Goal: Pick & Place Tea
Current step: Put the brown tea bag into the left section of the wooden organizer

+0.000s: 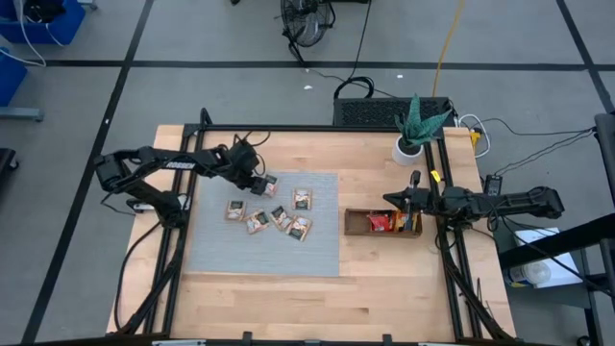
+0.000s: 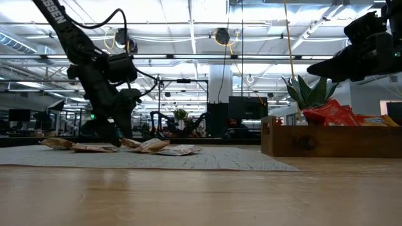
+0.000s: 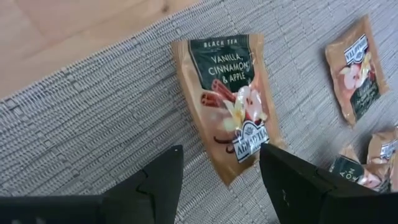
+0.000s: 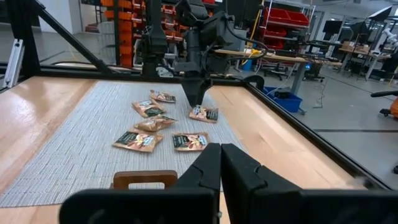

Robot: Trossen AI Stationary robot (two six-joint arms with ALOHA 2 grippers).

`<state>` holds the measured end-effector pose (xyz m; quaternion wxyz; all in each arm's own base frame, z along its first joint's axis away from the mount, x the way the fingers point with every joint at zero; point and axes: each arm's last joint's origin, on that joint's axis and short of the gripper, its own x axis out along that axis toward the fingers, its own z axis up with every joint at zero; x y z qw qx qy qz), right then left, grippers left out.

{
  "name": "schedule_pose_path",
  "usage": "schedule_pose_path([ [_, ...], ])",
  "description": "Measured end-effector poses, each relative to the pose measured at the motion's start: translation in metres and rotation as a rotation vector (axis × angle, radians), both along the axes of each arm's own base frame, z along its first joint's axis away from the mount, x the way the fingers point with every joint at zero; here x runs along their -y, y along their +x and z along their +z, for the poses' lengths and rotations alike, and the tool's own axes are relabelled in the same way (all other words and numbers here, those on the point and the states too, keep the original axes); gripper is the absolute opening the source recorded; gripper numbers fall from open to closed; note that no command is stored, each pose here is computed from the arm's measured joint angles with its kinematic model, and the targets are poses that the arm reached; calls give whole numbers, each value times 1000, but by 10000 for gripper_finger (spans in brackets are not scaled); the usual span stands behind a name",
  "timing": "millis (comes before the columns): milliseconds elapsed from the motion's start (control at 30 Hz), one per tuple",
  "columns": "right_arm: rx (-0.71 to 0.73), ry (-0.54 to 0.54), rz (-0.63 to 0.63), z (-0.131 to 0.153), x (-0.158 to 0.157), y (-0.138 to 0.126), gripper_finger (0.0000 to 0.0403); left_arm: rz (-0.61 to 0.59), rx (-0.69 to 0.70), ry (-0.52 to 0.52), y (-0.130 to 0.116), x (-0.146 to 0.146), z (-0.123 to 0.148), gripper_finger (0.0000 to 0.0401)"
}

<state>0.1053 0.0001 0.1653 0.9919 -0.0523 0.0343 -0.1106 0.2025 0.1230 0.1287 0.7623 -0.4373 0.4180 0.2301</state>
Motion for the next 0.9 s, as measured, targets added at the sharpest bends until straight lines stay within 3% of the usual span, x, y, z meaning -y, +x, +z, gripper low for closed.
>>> schedule_pose_path([
  [333, 0, 0, 0, 0, 0, 0, 0, -7, 4, 22, 0, -1, -1, 206],
  [467, 0, 0, 0, 0, 0, 0, 0, 6, -20, 38, -1, -1, -1, 156],
  [667, 0, 0, 1, 0, 0, 0, 0, -37, -37, 102, 0, 0, -2, 17],
  [767, 1, 0, 1, 0, 0, 0, 0, -80, -51, 172, 2, 1, -2, 10],
  [900, 1, 0, 0, 0, 0, 0, 0, -112, -48, 191, 4, 3, -2, 3],
])
